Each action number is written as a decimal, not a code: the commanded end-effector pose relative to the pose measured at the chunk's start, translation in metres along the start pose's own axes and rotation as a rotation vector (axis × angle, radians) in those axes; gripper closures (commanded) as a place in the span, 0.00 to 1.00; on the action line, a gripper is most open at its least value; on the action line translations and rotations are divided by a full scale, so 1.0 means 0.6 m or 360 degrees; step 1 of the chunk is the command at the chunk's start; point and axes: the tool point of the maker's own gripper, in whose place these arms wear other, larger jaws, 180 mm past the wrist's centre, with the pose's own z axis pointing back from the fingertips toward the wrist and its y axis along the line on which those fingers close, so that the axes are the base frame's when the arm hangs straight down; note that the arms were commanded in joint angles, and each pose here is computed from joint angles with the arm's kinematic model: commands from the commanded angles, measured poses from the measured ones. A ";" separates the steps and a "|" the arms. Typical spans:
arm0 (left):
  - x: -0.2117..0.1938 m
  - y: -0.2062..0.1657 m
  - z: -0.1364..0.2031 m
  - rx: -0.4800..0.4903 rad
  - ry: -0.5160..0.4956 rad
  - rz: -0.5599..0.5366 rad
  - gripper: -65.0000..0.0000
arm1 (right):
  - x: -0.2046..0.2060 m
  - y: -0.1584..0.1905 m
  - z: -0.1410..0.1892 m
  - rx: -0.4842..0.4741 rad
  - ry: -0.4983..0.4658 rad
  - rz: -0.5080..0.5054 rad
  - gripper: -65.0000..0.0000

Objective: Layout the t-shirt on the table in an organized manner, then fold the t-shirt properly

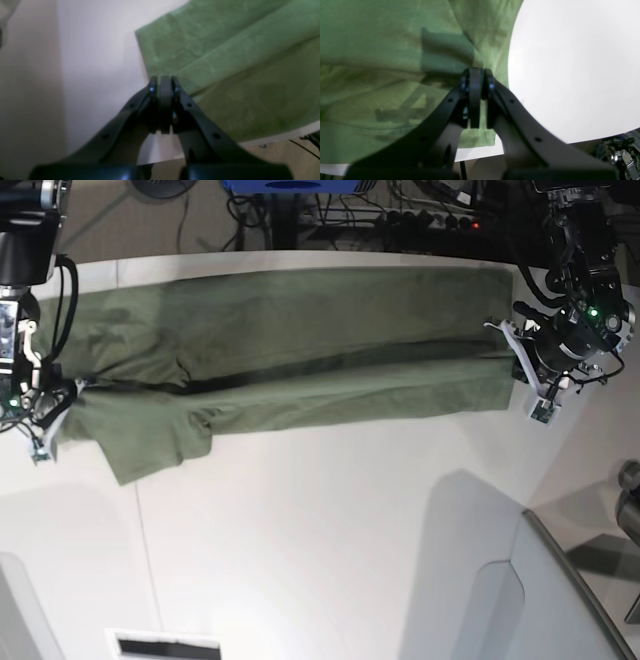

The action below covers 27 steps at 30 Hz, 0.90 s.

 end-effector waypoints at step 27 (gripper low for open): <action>-0.020 0.012 0.006 0.0017 0.0044 -0.0033 1.00 | 0.007 -0.041 0.005 -0.0079 -0.0002 0.0006 1.00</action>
